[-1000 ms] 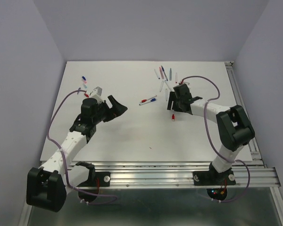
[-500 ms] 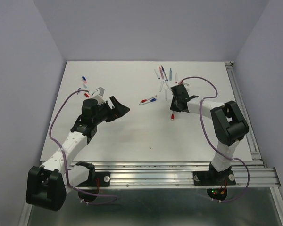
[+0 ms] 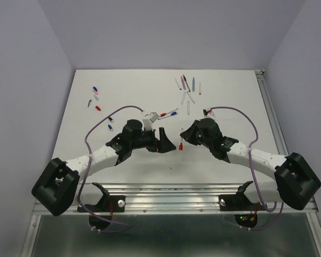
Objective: Open the pen caps
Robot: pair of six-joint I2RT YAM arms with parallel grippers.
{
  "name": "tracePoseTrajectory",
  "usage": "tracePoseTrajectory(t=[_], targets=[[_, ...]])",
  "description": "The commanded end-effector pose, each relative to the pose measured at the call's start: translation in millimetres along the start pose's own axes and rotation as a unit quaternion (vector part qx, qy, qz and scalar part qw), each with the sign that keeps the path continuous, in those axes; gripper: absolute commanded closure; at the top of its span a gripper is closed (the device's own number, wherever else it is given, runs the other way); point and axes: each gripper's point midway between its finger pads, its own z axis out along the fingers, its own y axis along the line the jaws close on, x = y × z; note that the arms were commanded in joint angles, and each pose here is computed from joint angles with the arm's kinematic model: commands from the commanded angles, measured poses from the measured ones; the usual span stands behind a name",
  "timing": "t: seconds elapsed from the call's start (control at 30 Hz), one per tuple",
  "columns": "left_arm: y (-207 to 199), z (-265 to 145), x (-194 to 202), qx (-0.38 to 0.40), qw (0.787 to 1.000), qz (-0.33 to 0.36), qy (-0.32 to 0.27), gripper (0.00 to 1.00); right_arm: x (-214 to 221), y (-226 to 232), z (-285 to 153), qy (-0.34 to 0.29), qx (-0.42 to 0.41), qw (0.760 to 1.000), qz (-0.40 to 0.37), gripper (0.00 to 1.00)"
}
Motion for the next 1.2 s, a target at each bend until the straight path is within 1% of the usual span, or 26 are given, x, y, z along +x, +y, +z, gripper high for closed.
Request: tracePoseTrajectory(t=[0.0,0.2,0.27,0.3,0.4,0.43,0.47,0.53,0.63,0.7,0.73,0.77,0.8,0.83,0.9,0.93,1.07,1.1,1.13,1.17], targets=[[-30.2,18.8,-16.7,0.051,0.997,0.048,-0.014,0.03,12.9,50.8,-16.7,0.012,-0.1,0.994,0.049,0.99],[-44.8,37.8,-4.5,0.071,0.996,0.056,0.009,0.15,9.9,68.9,-30.0,0.004,-0.131,0.988,0.081,0.99],[-44.6,42.4,-0.9,0.069,0.996,0.055,0.015,0.22,10.5,71.7,-33.5,0.005,-0.141,0.986,0.092,0.99],[-44.3,43.7,0.7,0.068,0.996,0.054,0.018,0.3,9.5,74.3,-34.9,0.004,-0.148,0.984,0.097,0.99],[-43.1,48.2,-1.7,0.063,0.997,0.048,0.016,0.49,12.1,76.5,-38.2,0.012,-0.156,0.983,0.097,0.99],[-43.3,50.1,-3.3,0.06,0.997,0.045,0.014,0.69,11.7,76.3,-38.7,0.012,-0.155,0.983,0.096,0.99],[-43.5,50.1,-3.4,0.059,0.997,0.043,0.013,0.81,12.6,76.1,-39.1,0.013,-0.154,0.983,0.096,0.99],[-48.1,50.6,-5.9,0.061,0.997,0.045,0.008,1.0,11.3,71.4,-37.6,0.007,-0.143,0.985,0.098,0.99],[-54.4,49.3,-5.1,0.066,0.997,0.048,0.006,1.0,7.6,63.6,-36.3,-0.006,-0.125,0.987,0.103,0.99],[-57.1,45.3,-4.4,0.069,0.996,0.049,0.002,1.0,2.2,61.8,-37.9,-0.02,-0.121,0.987,0.107,0.97],[-56.3,44.9,-3.8,0.065,0.997,0.049,0.0,1.0,3.0,59.0,-38.3,-0.022,-0.118,0.987,0.107,0.88],[-57.1,43.7,-3.6,0.065,0.997,0.048,-0.002,1.0,1.8,57.5,-38.3,-0.025,-0.115,0.988,0.104,0.82],[-57.4,42.0,-2.4,0.065,0.997,0.047,-0.002,1.0,1.7,57.3,-38.5,-0.024,-0.113,0.989,0.094,0.72],[-57.9,41.3,-2.2,0.066,0.997,0.047,-0.002,1.0,4.4,55.4,-37.7,-0.019,-0.109,0.99,0.092,0.67],[-59.4,40.4,-2.1,0.068,0.997,0.044,-0.002,1.0,7.0,61.5,-36.9,-0.008,-0.119,0.99,0.079,0.61],[-59.9,40.8,-1.9,0.068,0.997,0.044,-0.002,1.0,9.1,63.7,-37.0,-0.003,-0.124,0.99,0.073,0.6],[-61.5,42.1,-1.9,0.069,0.997,0.04,0.0,1.0,15.1,70.4,-35.5,0.009,-0.137,0.988,0.066,0.6],[-61.2,42.4,-1.6,0.069,0.997,0.038,0.0,1.0,15.6,71.3,-35.2,0.009,-0.139,0.988,0.064,0.65],[-61.6,43.0,-0.9,0.069,0.997,0.036,0.002,1.0,15.5,71.7,-34.4,0.007,-0.14,0.988,0.061,0.77],[-61.5,43.2,-0.4,0.069,0.997,0.034,0.003,1.0,14.1,73.4,-34.9,0.003,-0.143,0.988,0.059,0.86]])
